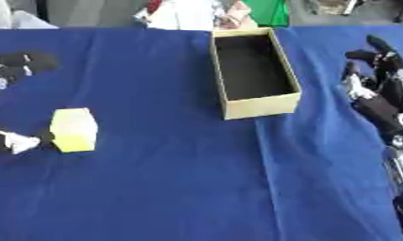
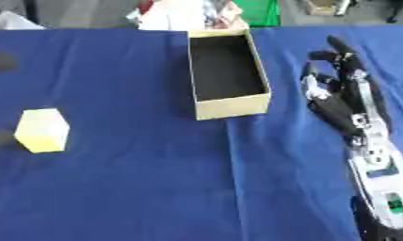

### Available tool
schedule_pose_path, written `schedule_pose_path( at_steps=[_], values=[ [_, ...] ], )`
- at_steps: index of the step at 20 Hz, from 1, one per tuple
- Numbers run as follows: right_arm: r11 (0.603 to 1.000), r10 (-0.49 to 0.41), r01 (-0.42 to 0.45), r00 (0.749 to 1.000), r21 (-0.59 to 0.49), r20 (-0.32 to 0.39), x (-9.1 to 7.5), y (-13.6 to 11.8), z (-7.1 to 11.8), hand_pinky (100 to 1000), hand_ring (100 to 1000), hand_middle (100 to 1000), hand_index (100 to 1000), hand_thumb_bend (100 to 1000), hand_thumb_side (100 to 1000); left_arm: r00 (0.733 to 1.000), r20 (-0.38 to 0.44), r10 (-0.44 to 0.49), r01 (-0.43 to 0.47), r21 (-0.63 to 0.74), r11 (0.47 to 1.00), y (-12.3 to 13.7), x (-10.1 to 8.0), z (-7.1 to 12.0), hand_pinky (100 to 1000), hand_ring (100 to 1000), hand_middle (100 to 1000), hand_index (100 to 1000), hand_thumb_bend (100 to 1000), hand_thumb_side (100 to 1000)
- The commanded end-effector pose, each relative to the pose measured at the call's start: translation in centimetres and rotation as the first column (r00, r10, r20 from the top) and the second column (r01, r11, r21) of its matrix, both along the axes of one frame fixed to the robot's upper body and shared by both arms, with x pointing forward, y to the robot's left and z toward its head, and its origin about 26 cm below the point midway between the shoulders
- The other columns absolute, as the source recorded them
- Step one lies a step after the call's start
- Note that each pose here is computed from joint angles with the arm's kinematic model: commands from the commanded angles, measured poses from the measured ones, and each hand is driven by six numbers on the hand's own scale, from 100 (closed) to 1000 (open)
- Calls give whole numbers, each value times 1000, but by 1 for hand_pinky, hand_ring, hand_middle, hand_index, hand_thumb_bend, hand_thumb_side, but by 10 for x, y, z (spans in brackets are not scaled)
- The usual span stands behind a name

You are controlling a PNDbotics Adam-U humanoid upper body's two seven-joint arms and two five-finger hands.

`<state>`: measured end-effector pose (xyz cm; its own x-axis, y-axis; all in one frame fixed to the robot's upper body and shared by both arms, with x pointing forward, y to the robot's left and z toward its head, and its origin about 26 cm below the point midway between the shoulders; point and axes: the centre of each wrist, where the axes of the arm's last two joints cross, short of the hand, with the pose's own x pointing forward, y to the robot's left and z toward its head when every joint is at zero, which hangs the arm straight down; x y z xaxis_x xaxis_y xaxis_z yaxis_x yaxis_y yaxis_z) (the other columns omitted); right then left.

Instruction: Pick up objects on the table and place them in the box.

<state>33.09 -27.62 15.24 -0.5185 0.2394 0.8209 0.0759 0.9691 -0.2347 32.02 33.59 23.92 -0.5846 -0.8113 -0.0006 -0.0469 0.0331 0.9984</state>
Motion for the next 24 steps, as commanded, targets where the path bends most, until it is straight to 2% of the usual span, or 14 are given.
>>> schedule_pose_path(
  at_steps=[1, 9, 16, 24],
  values=[
    [1000, -2, 3, 1000, -27, 18, -1, -3, 7, 772, 1000, 743, 967, 100, 258, 1000, -13, 3, -3, 55, 998, 5, 2, 11, 877, 1000, 936, 983, 494, 173],
    [1000, -2, 2, 1000, -31, 11, -1, -3, 6, 772, 1000, 743, 968, 100, 255, 990, -134, 34, -26, 60, 998, 14, 21, 1, 865, 1000, 929, 983, 457, 214],
    [999, 0, 0, 1000, -34, 6, -1, -3, 5, 772, 1000, 743, 968, 100, 254, 978, -199, 68, -56, 67, 996, 15, 39, -9, 856, 1000, 925, 981, 445, 235],
    [999, 0, 0, 1000, -34, 6, -1, -3, 5, 772, 1000, 743, 968, 100, 254, 974, -214, 69, -56, 66, 996, 15, 43, -12, 856, 1000, 925, 981, 445, 235]
  ],
)
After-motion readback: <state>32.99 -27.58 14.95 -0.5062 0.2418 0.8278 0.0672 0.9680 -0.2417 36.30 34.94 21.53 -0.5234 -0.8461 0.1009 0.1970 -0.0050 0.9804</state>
